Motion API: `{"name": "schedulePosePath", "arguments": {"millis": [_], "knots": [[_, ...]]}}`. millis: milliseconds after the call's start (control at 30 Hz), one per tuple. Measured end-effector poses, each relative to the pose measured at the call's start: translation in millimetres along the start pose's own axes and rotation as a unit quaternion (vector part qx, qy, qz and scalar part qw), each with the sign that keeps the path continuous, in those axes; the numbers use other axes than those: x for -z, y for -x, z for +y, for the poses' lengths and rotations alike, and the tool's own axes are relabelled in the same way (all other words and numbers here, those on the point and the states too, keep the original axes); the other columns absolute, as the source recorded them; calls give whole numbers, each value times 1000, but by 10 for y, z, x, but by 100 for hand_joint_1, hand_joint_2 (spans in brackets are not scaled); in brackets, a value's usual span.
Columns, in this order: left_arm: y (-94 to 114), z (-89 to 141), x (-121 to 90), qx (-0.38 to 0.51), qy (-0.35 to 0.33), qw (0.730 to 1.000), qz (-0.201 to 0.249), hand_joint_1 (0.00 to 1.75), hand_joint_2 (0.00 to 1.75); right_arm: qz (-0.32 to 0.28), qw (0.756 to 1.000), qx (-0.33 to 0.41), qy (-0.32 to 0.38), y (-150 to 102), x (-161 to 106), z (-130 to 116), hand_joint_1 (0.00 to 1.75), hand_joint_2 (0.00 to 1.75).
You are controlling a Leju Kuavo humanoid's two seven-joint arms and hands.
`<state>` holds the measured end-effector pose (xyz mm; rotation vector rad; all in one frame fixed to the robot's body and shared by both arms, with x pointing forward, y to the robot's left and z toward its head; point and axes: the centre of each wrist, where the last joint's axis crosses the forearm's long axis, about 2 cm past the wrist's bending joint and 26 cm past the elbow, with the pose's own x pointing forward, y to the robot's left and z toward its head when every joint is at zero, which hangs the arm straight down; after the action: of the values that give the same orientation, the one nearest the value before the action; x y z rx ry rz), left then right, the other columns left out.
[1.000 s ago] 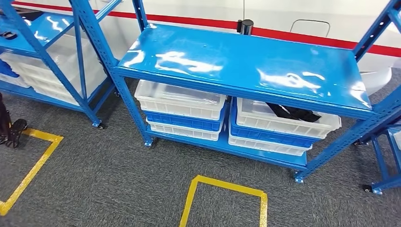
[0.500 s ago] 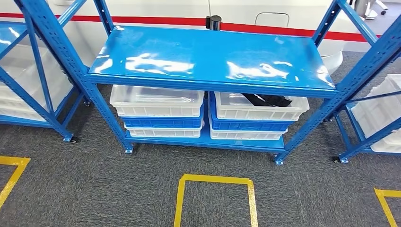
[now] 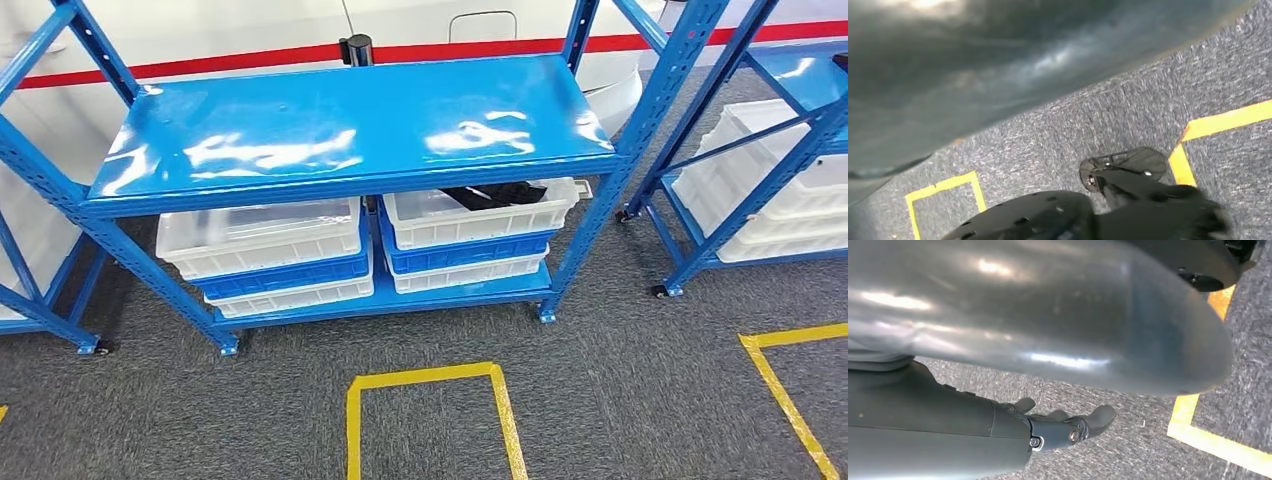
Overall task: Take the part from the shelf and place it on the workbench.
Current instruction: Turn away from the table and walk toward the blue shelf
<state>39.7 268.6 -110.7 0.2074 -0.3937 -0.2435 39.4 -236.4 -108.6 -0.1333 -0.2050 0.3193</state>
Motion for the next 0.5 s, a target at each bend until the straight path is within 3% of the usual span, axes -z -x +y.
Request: {"name": "schedulePosePath", "arguments": {"millis": [500], "knots": [[-10, -4, 2, -4, 2, 1000, -3, 0, 0, -2, 1000, -7, 2, 9, 3, -16, 0, 0]]}}
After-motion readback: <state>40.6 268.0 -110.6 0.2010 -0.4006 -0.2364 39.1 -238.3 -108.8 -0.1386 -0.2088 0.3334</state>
